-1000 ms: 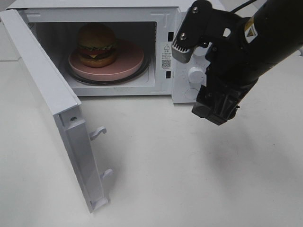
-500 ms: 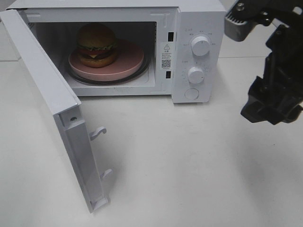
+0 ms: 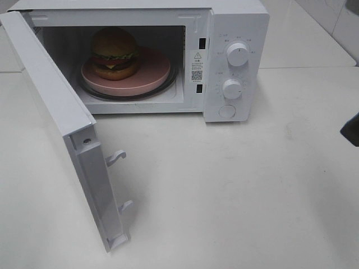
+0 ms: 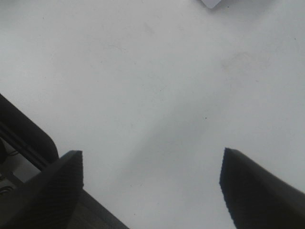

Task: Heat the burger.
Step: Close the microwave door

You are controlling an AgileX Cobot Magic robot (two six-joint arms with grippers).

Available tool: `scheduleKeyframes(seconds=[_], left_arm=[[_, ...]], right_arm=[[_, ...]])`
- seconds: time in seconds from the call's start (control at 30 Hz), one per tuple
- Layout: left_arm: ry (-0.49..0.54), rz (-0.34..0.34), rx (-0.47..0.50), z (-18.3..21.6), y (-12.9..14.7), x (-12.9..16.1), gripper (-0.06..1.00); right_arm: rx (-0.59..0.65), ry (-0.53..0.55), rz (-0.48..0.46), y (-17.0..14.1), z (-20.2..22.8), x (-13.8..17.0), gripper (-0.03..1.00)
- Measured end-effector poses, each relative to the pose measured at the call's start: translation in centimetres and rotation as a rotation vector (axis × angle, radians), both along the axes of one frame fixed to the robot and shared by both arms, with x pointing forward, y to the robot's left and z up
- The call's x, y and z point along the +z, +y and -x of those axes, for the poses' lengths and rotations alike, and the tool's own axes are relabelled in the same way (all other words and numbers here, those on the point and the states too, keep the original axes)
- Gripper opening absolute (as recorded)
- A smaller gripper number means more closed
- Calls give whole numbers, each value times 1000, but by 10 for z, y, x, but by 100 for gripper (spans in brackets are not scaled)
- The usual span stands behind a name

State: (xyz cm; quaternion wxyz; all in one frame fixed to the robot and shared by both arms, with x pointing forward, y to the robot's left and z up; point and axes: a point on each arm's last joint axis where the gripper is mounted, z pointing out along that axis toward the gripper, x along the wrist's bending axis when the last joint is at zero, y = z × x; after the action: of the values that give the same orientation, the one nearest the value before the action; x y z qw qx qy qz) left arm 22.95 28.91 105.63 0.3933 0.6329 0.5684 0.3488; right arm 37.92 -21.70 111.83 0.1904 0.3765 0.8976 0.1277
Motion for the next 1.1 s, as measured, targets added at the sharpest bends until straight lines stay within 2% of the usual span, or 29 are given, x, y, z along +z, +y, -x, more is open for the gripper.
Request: scheduleKeyframes(seconds=[0.23, 0.37, 0.57, 0.7, 1.1], left_arm=[[0, 0, 0, 0, 0, 0, 96], [0, 0, 0, 0, 0, 0, 96], [0, 0, 0, 0, 0, 0, 96], [0, 0, 0, 0, 0, 0, 96], [0, 0, 0, 0, 0, 0, 96]], right_arm=[[-55, -68, -84, -15, 21, 16, 77], [-70, -73, -96, -19, 26, 16, 77], [-181, -48, -73, -40, 34, -9, 77], [-264, -74, -81, -57, 46, -19, 77], [-452, -178, -168, -85, 93, -54, 77]])
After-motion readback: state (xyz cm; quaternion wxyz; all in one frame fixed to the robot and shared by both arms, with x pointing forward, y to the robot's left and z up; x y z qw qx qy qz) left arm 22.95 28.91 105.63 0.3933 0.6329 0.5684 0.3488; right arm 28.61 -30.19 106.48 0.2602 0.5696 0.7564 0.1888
